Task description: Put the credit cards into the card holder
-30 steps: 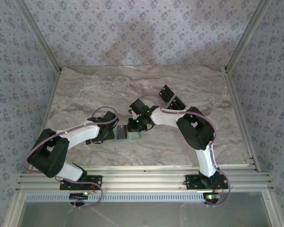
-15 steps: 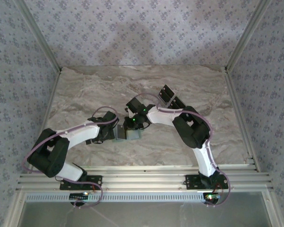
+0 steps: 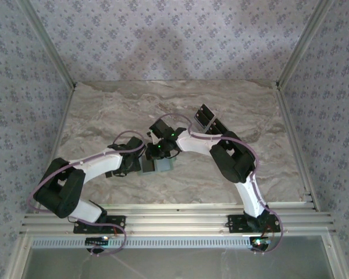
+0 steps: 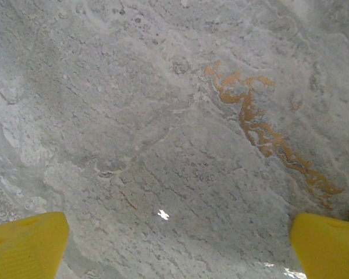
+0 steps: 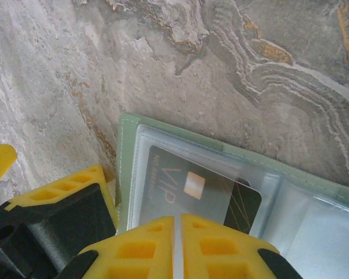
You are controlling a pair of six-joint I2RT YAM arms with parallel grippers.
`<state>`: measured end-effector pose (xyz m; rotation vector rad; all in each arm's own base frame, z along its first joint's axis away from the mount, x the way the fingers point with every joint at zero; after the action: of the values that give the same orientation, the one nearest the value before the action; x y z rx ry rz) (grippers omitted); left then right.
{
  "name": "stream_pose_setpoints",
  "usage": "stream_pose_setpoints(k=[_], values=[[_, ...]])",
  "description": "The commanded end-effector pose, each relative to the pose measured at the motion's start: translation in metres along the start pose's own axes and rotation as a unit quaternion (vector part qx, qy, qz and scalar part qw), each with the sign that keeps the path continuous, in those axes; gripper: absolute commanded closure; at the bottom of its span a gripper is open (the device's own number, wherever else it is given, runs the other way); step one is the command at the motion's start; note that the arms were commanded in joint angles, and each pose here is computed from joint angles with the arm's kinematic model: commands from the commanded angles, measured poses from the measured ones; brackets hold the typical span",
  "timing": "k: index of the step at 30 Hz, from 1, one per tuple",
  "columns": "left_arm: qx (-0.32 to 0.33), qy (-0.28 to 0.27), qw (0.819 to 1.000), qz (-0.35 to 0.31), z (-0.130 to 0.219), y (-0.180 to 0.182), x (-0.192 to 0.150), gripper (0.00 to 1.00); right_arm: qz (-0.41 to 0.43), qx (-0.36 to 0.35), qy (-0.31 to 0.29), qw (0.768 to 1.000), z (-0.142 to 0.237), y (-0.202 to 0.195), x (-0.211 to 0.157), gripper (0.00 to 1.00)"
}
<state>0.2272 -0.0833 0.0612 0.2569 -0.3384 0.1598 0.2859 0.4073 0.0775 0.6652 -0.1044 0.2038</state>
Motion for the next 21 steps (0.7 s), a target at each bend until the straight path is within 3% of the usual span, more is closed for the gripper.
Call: stream_pose_setpoints(k=[1, 5, 15, 21], values=[[-0.007, 0.005, 1.000, -0.003, -0.004, -0.004, 0.000, 0.00, -0.007, -0.001, -0.001, 1.000, 0.014, -0.001, 0.000, 0.87], [-0.010, -0.001, 1.000, 0.000, 0.001, -0.002, 0.002, 0.00, -0.012, -0.003, -0.017, 1.000, 0.028, -0.012, -0.002, 0.87], [-0.006, -0.005, 1.000, 0.002, 0.005, -0.001, 0.007, 0.00, -0.041, -0.050, -0.005, 0.998, 0.014, -0.057, -0.015, 0.87], [-0.009, -0.009, 1.000, -0.001, 0.008, -0.003, 0.011, 0.00, -0.069, -0.082, -0.014, 0.994, 0.026, -0.077, -0.022, 0.90]])
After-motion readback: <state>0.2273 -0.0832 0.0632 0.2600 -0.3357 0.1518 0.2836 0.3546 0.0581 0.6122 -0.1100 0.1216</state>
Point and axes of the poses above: each hand's point on the last joint's axis, 136 mm out from that joint toward the fingers, its own z axis back along the fingers, its own y axis along the line the jaws close on, x = y × z, the point moved 4 cm from there along z, back along the fingers, and after that the axes turned 8 degrees about -z, right-handed, at the moved point
